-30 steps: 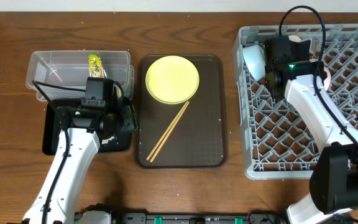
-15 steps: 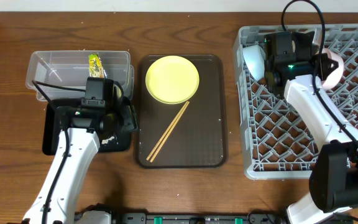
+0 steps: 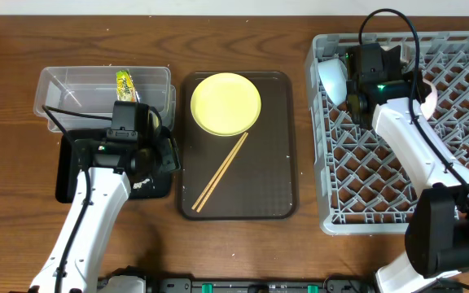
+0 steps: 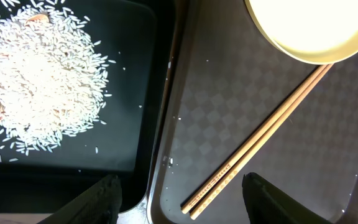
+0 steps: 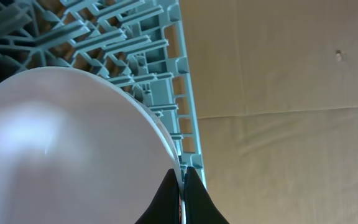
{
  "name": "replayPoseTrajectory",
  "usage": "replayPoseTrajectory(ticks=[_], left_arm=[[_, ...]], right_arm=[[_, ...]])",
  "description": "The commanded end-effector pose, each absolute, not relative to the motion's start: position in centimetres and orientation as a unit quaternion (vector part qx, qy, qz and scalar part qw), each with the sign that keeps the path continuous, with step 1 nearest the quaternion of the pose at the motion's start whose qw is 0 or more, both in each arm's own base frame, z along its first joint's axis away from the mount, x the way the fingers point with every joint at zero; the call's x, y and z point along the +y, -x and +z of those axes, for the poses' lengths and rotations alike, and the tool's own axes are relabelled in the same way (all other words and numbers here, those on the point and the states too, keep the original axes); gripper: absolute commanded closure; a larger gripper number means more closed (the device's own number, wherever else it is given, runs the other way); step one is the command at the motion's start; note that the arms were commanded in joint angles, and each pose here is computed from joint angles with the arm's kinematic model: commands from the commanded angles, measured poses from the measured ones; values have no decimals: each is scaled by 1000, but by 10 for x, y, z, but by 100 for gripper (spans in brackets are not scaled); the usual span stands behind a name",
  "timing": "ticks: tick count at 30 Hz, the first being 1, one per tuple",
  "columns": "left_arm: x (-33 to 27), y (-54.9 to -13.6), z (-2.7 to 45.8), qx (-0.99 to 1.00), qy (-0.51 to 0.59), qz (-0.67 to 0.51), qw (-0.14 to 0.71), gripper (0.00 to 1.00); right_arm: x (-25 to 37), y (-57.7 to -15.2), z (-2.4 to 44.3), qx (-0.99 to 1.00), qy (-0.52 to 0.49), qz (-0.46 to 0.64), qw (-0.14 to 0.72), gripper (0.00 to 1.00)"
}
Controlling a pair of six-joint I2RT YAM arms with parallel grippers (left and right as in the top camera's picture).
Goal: Sort waste into correct bins and load items into the dishwasher rack
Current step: 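Set the pink bowl down in the rack's far row and release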
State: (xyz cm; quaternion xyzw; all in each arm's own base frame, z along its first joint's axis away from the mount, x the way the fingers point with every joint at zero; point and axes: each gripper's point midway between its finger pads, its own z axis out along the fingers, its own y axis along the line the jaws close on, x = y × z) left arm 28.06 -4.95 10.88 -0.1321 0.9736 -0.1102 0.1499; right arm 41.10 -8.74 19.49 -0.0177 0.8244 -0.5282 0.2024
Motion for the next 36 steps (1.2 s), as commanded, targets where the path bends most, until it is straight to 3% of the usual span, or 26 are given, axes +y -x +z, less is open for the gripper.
replayPoseTrajectory(ticks=[1, 21, 31, 36], left_arm=[[-46, -283, 113, 973, 134, -105, 157, 35], [-46, -283, 112, 973, 134, -105, 157, 35], [-46, -283, 113, 973, 134, -105, 157, 35], [-46, -283, 112, 973, 134, -105, 156, 35]], right_arm=[[-90, -410, 191, 825, 19, -530, 195, 99], [-107, -413, 206, 802, 22, -569, 180, 99], [-96, -414, 170, 808, 65, -570, 135, 99], [-76, -414, 162, 809, 57, -563, 157, 99]])
